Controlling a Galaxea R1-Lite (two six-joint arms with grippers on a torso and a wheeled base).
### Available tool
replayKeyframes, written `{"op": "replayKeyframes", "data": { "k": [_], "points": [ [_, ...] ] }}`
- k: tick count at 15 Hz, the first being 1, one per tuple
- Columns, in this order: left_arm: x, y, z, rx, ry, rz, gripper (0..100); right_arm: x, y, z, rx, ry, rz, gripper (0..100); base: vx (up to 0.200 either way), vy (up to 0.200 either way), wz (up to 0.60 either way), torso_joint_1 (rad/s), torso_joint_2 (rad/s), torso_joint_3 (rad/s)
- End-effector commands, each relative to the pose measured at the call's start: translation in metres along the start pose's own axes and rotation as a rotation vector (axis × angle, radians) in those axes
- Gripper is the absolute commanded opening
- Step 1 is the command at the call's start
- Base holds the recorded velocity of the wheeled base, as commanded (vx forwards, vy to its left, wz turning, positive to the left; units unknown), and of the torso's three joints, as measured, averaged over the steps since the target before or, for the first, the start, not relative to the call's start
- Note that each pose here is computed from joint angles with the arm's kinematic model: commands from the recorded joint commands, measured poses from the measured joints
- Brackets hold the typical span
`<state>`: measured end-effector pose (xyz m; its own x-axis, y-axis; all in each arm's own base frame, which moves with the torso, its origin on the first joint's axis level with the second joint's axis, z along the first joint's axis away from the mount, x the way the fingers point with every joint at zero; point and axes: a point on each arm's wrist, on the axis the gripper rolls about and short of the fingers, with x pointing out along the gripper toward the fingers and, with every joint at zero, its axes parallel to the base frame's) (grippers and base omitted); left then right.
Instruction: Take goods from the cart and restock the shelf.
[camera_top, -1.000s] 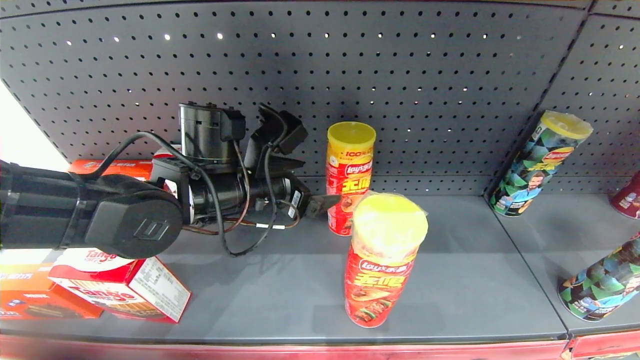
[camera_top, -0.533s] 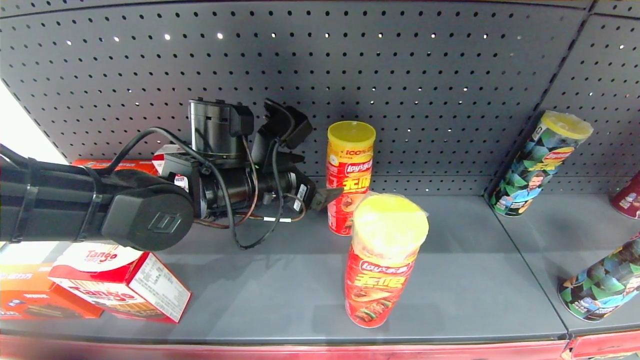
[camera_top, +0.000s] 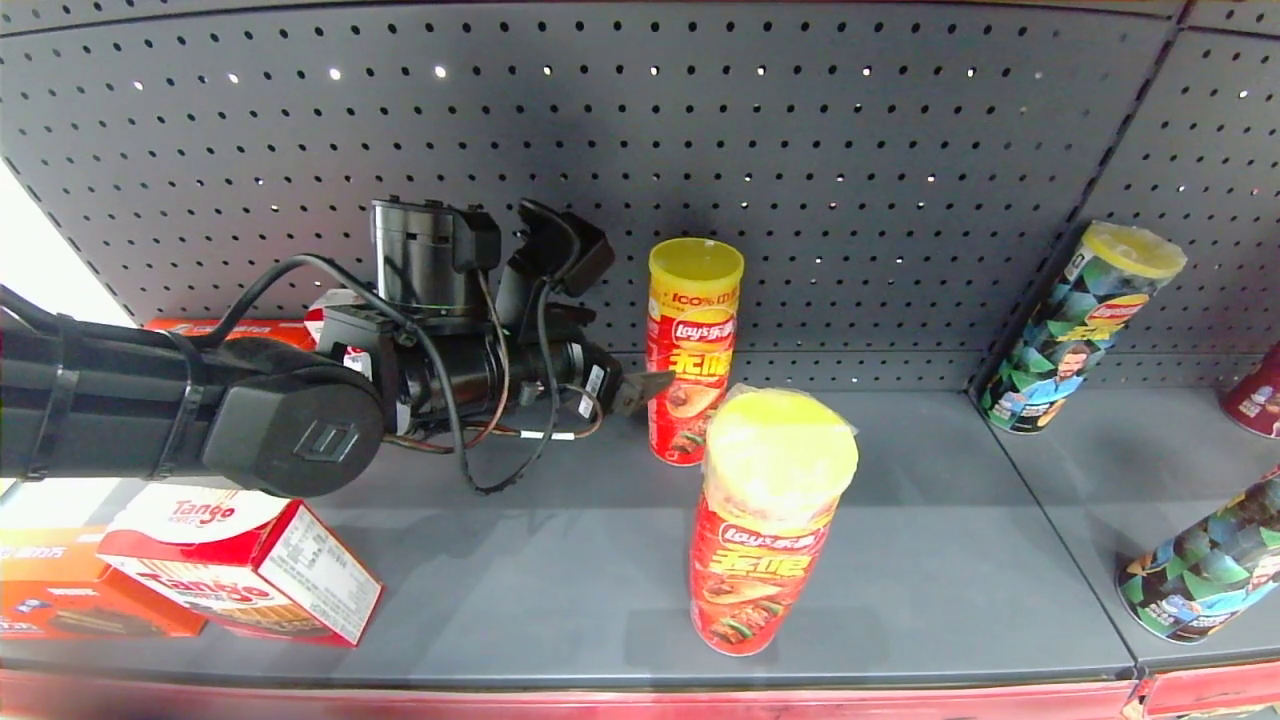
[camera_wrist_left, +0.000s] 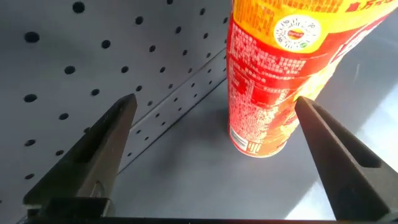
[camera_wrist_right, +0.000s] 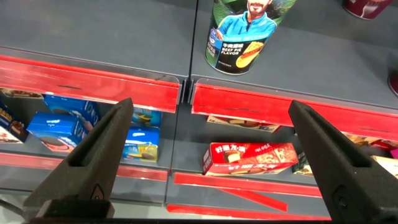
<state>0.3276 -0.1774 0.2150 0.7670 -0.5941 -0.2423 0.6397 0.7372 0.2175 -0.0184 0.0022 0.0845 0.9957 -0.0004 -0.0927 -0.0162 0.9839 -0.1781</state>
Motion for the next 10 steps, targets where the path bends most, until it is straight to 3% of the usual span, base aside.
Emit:
{"op": "replayKeyframes", "data": {
  "k": [1,10],
  "points": [
    [0.000,0.002,-0.001,-0.002,0.003,0.007,100,0.000,0.000,0.000,-0.001,0.002,0.003,100,0.000,0.000,0.00,0.000,0.00,0.000],
    [-0.020,0.002,0.000,0.004,0.004,0.023,100,0.000,0.000,0.000,-0.001,0.003,0.003,100,0.000,0.000,0.00,0.000,0.00,0.000]
  ]
}}
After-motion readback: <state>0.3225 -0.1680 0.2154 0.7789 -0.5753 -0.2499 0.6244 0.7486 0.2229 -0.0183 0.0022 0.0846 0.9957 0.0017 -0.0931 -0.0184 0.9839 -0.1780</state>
